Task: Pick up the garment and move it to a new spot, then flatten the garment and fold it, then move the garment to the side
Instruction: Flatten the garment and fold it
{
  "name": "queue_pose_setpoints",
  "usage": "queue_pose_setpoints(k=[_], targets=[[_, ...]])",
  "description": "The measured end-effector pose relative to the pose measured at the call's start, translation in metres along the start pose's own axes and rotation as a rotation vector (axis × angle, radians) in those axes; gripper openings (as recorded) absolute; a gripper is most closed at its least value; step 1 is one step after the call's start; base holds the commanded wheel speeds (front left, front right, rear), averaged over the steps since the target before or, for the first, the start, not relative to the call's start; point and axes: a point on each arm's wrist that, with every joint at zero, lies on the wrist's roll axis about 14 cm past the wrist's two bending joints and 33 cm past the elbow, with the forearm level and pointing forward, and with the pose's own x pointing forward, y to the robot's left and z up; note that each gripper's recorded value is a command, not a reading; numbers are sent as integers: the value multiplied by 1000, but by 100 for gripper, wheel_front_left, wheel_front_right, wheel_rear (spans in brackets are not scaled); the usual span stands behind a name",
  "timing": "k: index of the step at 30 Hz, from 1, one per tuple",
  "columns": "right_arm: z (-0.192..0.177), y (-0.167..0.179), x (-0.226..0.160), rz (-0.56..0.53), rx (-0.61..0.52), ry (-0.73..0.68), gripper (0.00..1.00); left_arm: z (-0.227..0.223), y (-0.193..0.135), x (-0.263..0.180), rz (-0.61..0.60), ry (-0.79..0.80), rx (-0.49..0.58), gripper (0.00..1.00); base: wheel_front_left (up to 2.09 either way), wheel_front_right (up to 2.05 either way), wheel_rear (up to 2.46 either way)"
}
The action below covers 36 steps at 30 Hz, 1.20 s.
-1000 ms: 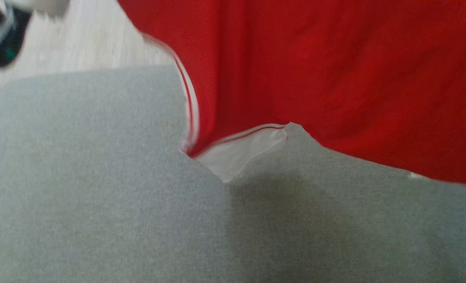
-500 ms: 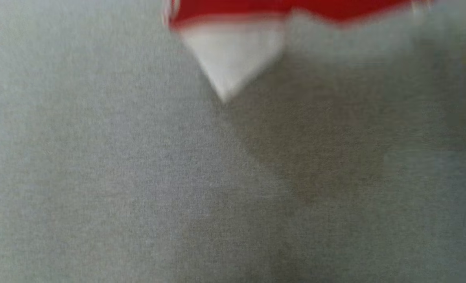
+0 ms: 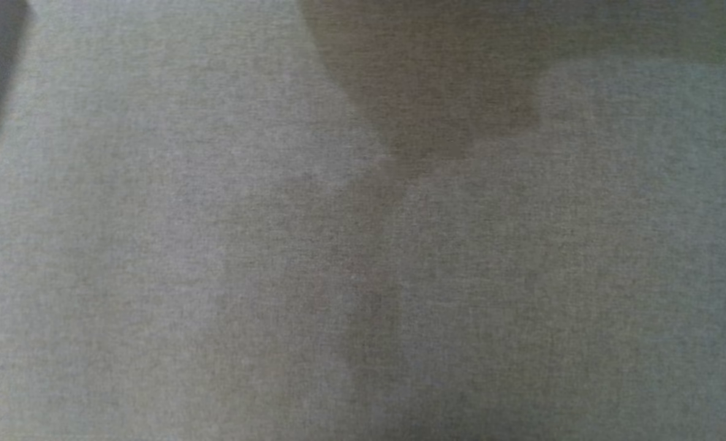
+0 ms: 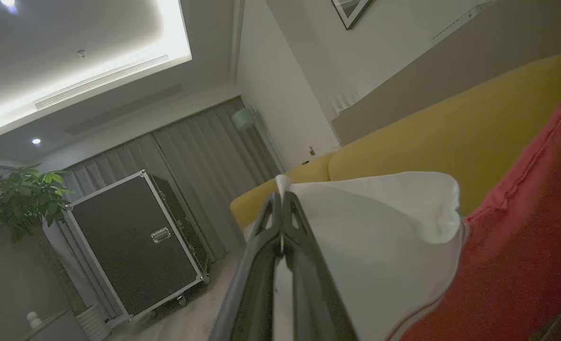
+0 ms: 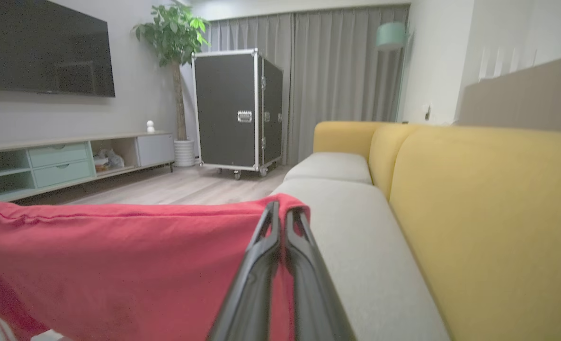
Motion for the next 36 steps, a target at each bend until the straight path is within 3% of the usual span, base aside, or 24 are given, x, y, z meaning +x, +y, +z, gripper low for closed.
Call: queue_pose_setpoints(k=[6,15,23,27,36], targets=[[-66,14,-42,6,85,179,0,-32,-31,-54,-29,95,-96,0,0,0,0],[-68,25,-130,-19,179,245,0,-55,-84,-179,-109,292,-172,0,0,0,0],[-84,49,-230,-7,181,371,0,-50,-138,-277,-152,450,-304,0,0,0,0],[-85,53,-274,-28,197,405,0,-38,-154,-306,-157,492,-368,0,0,0,0],[-97,57,-310,-49,212,462,0,-34,-172,-329,-182,558,-432,0,0,0,0]])
